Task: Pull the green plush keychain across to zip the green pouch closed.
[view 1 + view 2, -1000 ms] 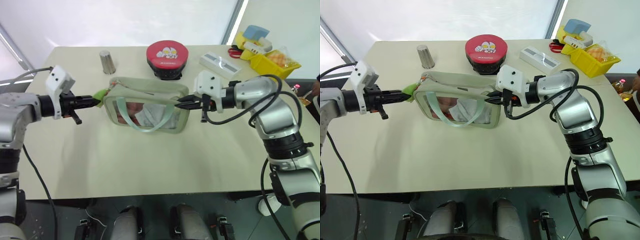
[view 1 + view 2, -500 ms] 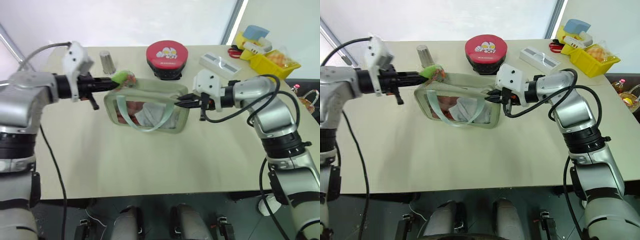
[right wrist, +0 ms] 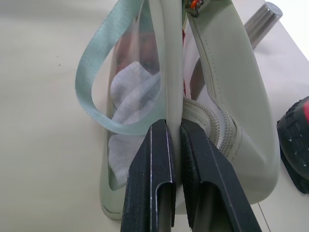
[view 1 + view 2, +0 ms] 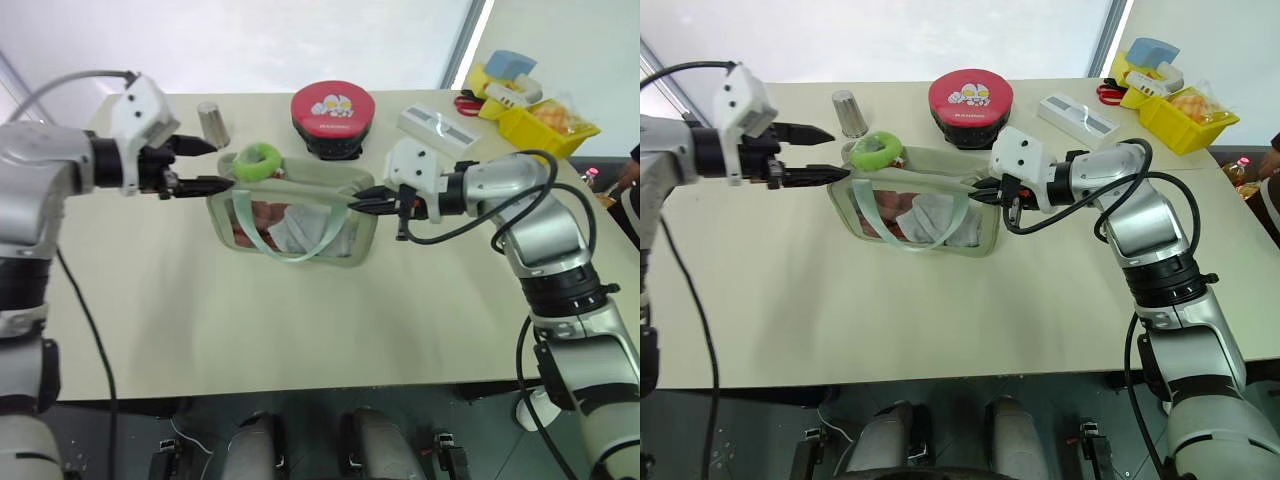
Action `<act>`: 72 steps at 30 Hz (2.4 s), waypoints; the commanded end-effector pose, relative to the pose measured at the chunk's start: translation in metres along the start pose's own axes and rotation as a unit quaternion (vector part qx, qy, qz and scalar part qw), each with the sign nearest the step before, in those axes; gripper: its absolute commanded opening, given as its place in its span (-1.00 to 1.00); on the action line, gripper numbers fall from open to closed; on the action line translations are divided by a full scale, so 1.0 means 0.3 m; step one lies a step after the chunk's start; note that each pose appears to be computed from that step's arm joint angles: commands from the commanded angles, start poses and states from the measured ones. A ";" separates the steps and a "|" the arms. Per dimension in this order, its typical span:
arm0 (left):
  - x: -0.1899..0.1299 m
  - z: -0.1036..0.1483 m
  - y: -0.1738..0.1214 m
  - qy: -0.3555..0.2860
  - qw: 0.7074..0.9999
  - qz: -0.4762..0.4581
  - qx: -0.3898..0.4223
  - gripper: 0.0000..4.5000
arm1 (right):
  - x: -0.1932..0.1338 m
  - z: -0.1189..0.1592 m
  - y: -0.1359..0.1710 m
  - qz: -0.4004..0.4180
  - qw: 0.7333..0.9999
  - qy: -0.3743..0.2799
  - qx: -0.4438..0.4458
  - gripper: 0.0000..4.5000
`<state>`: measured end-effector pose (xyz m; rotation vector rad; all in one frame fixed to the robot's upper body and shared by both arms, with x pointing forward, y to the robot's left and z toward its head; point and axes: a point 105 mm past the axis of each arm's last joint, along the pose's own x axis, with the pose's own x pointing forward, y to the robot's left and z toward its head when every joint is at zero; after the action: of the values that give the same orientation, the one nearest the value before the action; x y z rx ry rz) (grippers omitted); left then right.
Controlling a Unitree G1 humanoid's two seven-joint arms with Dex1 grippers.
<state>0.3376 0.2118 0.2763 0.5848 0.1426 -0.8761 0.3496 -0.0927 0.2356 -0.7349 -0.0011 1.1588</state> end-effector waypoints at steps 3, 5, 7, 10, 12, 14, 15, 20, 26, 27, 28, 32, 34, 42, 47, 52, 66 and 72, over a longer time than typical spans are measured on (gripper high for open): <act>0.016 -0.137 0.004 0.019 0.998 0.047 -0.022 0.51 | -0.007 0.021 -0.003 0.001 1.000 -0.005 -0.011 -1.00; 0.045 -0.159 -0.002 0.014 0.998 0.054 -0.025 0.51 | -0.006 0.021 -0.001 0.004 1.000 -0.005 -0.011 -1.00; 0.068 -0.169 -0.001 0.004 0.998 0.061 -0.031 0.51 | -0.004 0.022 0.001 0.006 1.000 -0.005 -0.010 -1.00; 0.084 -0.170 0.002 -0.008 0.997 0.065 -0.038 0.51 | -0.004 0.023 0.004 0.008 1.000 -0.005 -0.010 -1.00; 0.092 -0.161 0.006 -0.018 0.997 0.069 -0.039 0.29 | -0.003 0.025 0.005 0.008 1.000 -0.005 -0.011 -1.00; 0.093 -0.150 0.009 -0.027 0.996 0.068 -0.041 -0.04 | -0.003 0.028 0.006 0.009 1.000 -0.007 -0.010 -1.00; 0.093 -0.148 0.008 -0.028 0.997 0.066 -0.041 -0.26 | -0.003 0.030 0.006 0.008 1.000 -0.008 -0.009 -1.00; 0.093 -0.139 -0.006 -0.034 0.997 0.053 -0.045 -0.99 | -0.004 0.036 0.004 0.005 1.000 -0.011 -0.006 -1.00; 0.076 -0.106 -0.044 -0.036 0.998 0.022 -0.056 -1.00 | -0.027 0.038 -0.021 -0.002 1.000 -0.011 0.005 -0.63; 0.072 -0.103 -0.052 -0.034 0.998 0.018 -0.055 -1.00 | -0.037 0.039 -0.036 -0.008 1.000 -0.007 -0.001 -0.47; 0.068 -0.099 -0.062 -0.032 0.998 0.014 -0.052 -1.00 | -0.050 0.040 -0.055 -0.012 1.000 -0.002 -0.006 -0.26; 0.058 -0.091 -0.089 -0.028 0.998 0.006 -0.048 -1.00 | -0.094 0.096 -0.088 0.010 1.000 -0.007 -0.022 -0.14; 0.054 -0.088 -0.097 -0.026 0.999 0.004 -0.047 -1.00 | -0.086 0.170 -0.098 0.019 0.999 -0.045 -0.018 -0.14; 0.056 -0.093 -0.108 -0.023 0.999 0.005 -0.046 -1.00 | 0.116 0.361 -0.027 0.051 0.986 -0.158 -0.007 -0.14; 0.051 -0.092 -0.112 -0.022 0.999 0.007 -0.045 -1.00 | 0.207 0.343 0.005 0.053 0.988 -0.134 -0.061 -0.14; 0.047 -0.098 -0.115 -0.020 0.999 0.011 -0.045 -1.00 | 0.249 0.329 0.002 0.055 0.988 -0.121 -0.083 -0.14; 0.058 -0.114 -0.112 -0.015 0.999 0.018 -0.044 -1.00 | 0.121 0.326 -0.067 0.041 0.985 -0.157 0.059 -0.98; 0.061 -0.130 -0.118 -0.013 0.998 0.018 -0.051 -1.00 | -0.037 0.214 -0.174 -0.076 0.990 -0.083 0.082 -0.98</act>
<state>0.3286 0.2001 0.2133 0.4587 0.1915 -0.8536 0.3596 -0.0517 0.3005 -0.4490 -0.0601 1.1871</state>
